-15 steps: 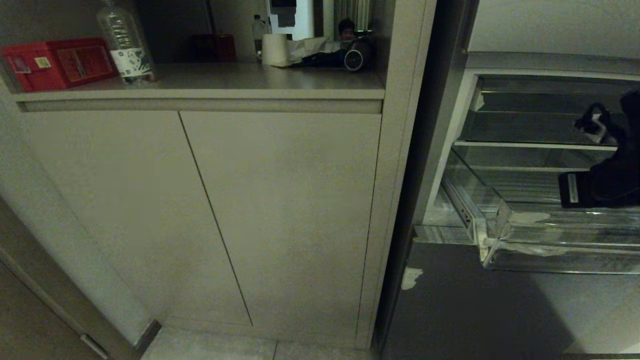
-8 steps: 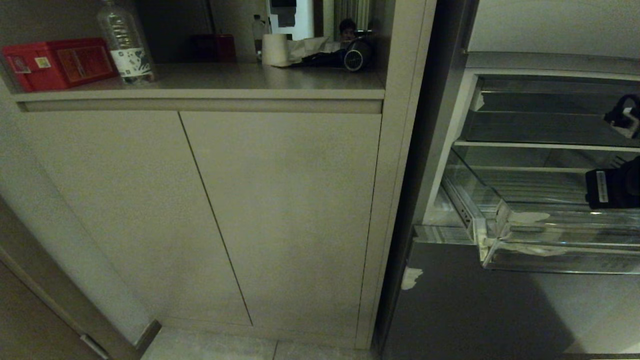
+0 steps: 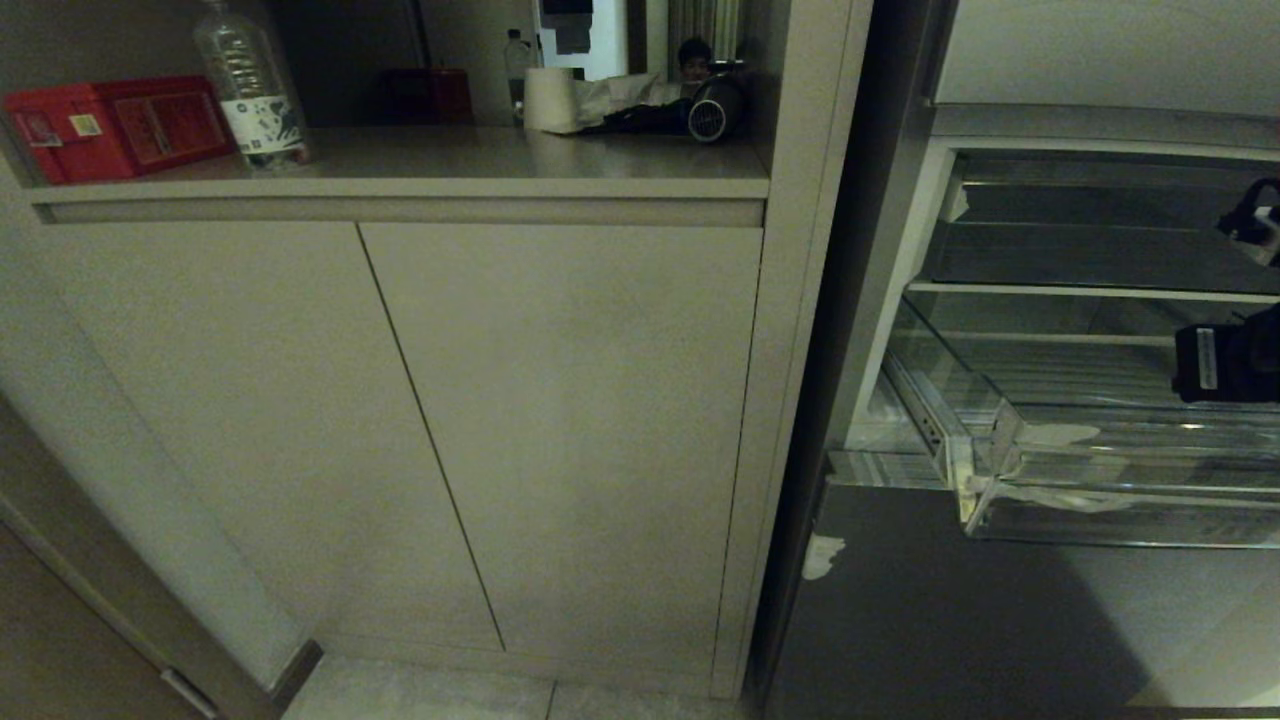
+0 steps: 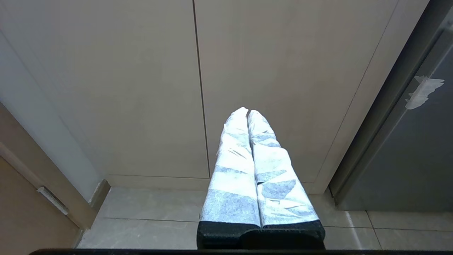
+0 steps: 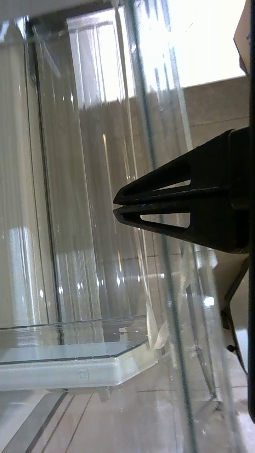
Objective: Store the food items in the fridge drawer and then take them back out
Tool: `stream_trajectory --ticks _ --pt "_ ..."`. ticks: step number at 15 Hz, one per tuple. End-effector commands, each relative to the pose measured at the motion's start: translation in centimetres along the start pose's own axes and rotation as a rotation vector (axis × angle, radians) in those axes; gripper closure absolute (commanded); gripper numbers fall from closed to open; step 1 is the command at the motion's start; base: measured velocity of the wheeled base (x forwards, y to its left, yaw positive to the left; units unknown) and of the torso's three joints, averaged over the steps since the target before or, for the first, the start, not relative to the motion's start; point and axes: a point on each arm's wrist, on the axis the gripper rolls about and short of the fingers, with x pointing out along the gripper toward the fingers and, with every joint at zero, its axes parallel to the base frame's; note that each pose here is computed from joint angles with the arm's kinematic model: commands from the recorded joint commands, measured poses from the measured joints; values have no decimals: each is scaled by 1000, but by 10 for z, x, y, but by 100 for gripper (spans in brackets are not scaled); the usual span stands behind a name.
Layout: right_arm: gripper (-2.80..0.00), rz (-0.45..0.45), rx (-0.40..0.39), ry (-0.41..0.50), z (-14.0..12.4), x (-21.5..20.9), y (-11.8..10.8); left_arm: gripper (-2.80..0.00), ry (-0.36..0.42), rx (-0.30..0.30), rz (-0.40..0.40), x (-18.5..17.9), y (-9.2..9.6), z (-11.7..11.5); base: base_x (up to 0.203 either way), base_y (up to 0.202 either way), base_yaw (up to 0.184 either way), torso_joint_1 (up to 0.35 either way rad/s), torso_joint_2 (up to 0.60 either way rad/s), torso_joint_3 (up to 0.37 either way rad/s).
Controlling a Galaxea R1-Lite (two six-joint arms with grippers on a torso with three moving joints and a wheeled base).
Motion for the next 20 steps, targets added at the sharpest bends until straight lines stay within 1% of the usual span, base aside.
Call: stream_trajectory --ticks 1,3,5,8,14,17,20 --pt "0 0 -7 42 -1 16 3 0 1 -1 0 0 0 0 0 0 0 0 0 0" --pt "0 0 -12 62 -2 20 4 0 1 -1 0 0 0 0 0 0 0 0 0 0" --pt "0 -2 -16 81 -2 11 2 0 1 -1 0 0 0 0 0 0 0 0 0 0" --pt "0 13 -19 154 -3 -7 -1 0 1 -1 0 0 0 0 0 0 0 0 0 0" --pt "0 6 -19 207 -12 -27 -6 0 1 -1 0 0 0 0 0 0 0 0 0 0" --pt "0 -3 -30 267 -19 -36 -9 0 1 -1 0 0 0 0 0 0 0 0 0 0" --pt "0 -7 -28 266 -22 -49 -12 0 1 -1 0 0 0 0 0 0 0 0 0 0"
